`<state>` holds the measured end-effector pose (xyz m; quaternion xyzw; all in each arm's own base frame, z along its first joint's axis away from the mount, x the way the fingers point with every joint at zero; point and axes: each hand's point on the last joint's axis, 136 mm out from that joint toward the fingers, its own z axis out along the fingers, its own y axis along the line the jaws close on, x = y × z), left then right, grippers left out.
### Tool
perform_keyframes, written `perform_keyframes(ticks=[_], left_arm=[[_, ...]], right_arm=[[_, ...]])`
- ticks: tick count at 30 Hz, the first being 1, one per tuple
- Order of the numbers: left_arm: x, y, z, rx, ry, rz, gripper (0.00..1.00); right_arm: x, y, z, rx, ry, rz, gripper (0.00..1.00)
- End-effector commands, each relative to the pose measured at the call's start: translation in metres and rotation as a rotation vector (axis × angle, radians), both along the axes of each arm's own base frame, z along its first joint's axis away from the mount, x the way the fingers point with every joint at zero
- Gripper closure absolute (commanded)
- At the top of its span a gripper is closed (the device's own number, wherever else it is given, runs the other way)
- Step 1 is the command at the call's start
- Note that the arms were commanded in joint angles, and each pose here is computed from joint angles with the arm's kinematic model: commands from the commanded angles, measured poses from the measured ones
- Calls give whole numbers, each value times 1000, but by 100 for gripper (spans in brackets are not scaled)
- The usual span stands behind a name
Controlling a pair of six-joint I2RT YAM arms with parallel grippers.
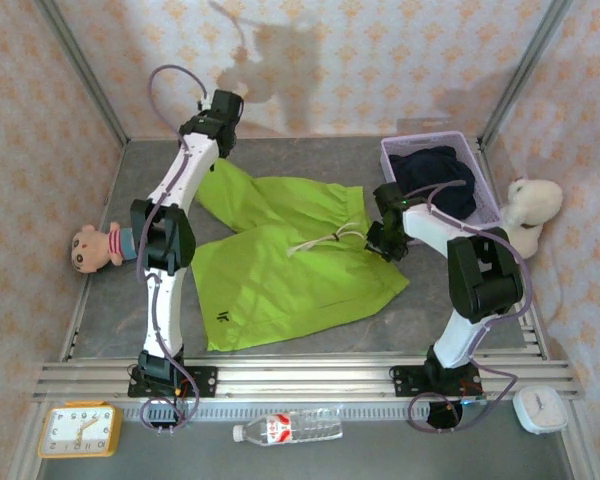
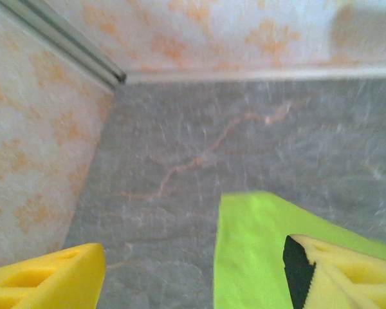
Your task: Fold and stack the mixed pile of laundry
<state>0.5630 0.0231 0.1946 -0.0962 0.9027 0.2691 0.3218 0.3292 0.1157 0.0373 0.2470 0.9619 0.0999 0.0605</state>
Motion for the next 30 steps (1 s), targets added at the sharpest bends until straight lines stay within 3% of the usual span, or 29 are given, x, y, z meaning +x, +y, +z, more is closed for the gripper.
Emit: perform_keyframes(ticks=[1,7,11,15,19,25,30], left_arm=[[-33,14,-37,-63,128,74,26],[-47,-9,-34,-297,75,68,27],[-45,-22,-67,-406,105,109,28],[-61,-21,-99,-460,169,202,28],[-79,-30,-113,-541,179,199,26],[-97,-30,-135,-553,231,212,26],[-91,-11,-166,-505,305,286,26]], right_arm=[[7,-4,21,-5,-36,1,74],[21,4,35,17,-74,5,74],[50,14,49,44,-137,-16,74],[83,31,52,79,-175,-14,74],[115,51,44,55,-189,26,74],[151,62,14,-2,-164,-7,75],[169,39,-4,-143,-140,-96,75]])
